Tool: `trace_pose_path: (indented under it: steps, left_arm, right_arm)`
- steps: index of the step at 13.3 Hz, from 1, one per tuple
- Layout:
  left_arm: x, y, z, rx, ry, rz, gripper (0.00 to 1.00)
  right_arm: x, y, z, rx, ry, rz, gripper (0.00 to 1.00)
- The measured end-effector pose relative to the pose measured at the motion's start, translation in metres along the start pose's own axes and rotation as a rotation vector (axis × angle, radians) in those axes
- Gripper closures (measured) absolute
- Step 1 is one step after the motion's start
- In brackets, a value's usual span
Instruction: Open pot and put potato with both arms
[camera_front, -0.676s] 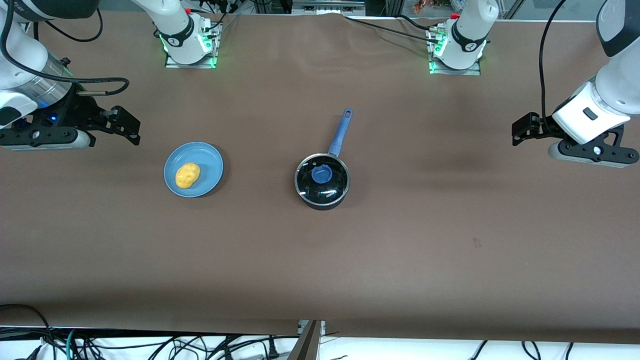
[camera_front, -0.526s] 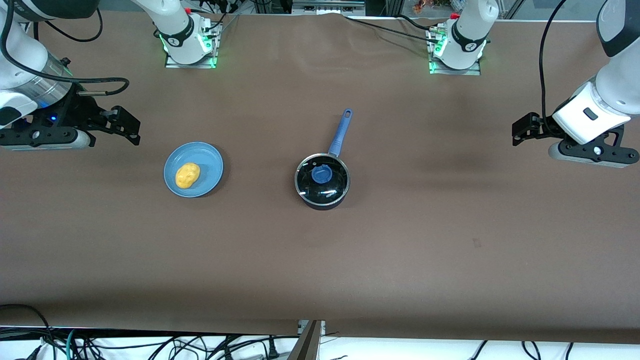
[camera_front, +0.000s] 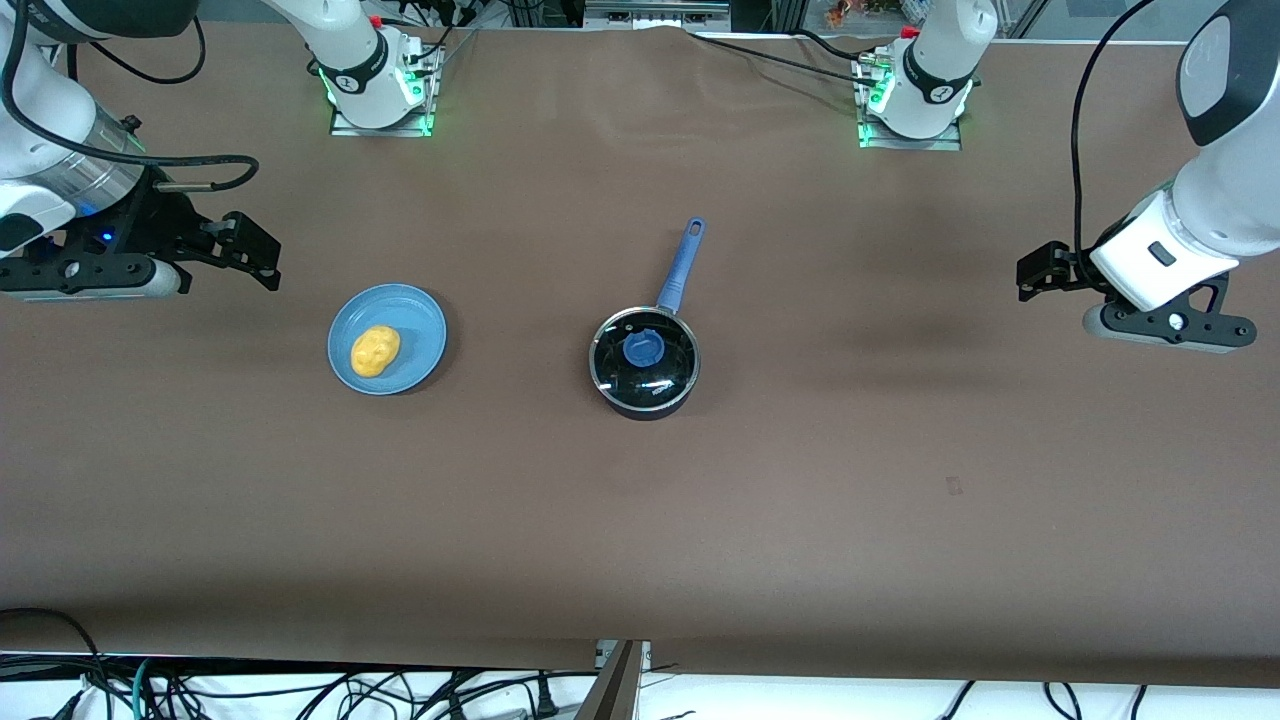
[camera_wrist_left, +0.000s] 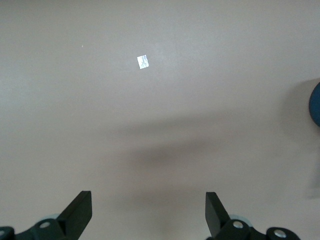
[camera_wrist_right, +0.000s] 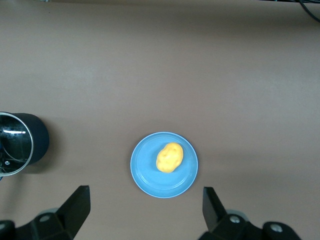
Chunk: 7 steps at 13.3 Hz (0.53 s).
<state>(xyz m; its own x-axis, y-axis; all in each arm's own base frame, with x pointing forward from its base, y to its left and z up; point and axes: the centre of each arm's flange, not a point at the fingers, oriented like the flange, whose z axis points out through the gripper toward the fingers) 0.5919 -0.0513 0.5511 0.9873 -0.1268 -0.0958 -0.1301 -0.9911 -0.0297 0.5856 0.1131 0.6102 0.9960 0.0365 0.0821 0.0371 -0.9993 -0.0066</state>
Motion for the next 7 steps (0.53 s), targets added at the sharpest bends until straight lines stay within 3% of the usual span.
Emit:
trace_pose_path:
  steps: [7]
  left_arm:
    - [0.0004, 0.0043, -0.0041, 0.000, 0.009, -0.044, 0.00]
  right_arm:
    - [0.0000, 0.0000, 0.0000, 0.000, 0.000, 0.000, 0.00]
